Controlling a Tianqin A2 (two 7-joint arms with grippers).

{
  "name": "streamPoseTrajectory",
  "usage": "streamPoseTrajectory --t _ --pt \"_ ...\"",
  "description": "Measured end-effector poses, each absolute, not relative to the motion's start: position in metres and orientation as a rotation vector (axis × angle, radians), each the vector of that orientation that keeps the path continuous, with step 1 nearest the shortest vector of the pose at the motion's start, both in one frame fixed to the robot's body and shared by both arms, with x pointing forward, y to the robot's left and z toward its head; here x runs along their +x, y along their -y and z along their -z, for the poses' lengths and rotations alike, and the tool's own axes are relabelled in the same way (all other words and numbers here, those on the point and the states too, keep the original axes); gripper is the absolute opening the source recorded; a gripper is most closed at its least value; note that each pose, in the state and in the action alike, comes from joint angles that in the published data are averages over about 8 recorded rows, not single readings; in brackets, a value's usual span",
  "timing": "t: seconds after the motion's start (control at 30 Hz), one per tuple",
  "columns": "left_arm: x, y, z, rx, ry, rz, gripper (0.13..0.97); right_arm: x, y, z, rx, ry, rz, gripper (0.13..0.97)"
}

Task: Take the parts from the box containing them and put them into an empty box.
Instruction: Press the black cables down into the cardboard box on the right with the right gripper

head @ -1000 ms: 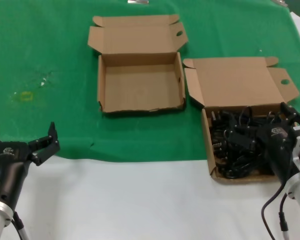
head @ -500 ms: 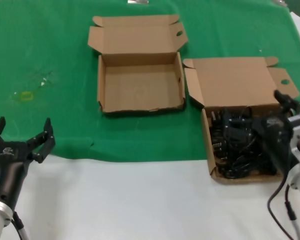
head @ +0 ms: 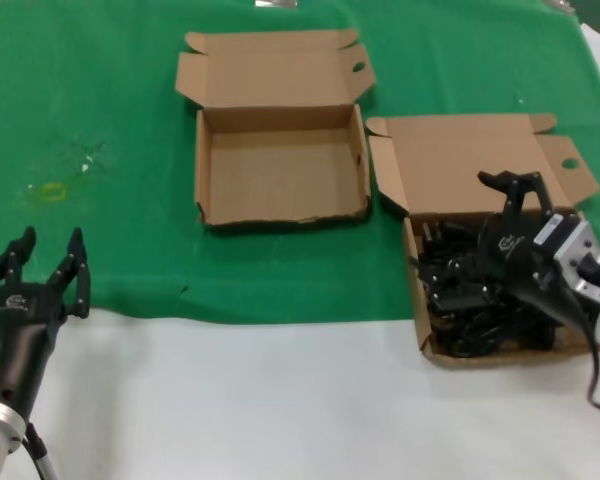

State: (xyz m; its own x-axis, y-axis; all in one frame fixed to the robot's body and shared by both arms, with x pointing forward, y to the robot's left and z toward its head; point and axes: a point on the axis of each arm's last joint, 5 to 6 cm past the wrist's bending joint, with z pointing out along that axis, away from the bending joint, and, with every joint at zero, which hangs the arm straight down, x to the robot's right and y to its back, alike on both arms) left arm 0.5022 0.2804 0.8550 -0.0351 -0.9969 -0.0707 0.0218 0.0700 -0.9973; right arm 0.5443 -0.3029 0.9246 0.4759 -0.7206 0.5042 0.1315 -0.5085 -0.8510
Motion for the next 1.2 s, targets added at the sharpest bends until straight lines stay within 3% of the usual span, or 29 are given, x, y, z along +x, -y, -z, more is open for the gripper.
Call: streamPoseTrajectory --t 0.1,0.23,0.5,0.8,1.2 --pt "0.502 -0.28 -0.855 -1.125 -1.253 1.193 0.366 0.55 0.312 -0.938 -1.906 -0.396 1.122 0.966" --pt "0.502 -0.28 -0.855 -1.125 -1.253 1.193 0.366 0.561 0.324 -0.957 -2.044 -0.262 1.079 0.966" --pt "0.502 -0.28 -0.855 -1.125 -1.253 1.193 0.223 0.582 0.347 -0.992 -2.295 -0.009 0.99 0.966" --pt "0.502 -0.28 -0.855 -1.125 -1.253 1.193 0.152 0.604 0.367 -1.01 -2.543 0.227 0.875 0.966" --pt "0.502 -0.28 -0.855 -1.125 -1.253 1.193 0.144 0.628 0.375 -1.024 -2.685 0.371 0.84 0.964"
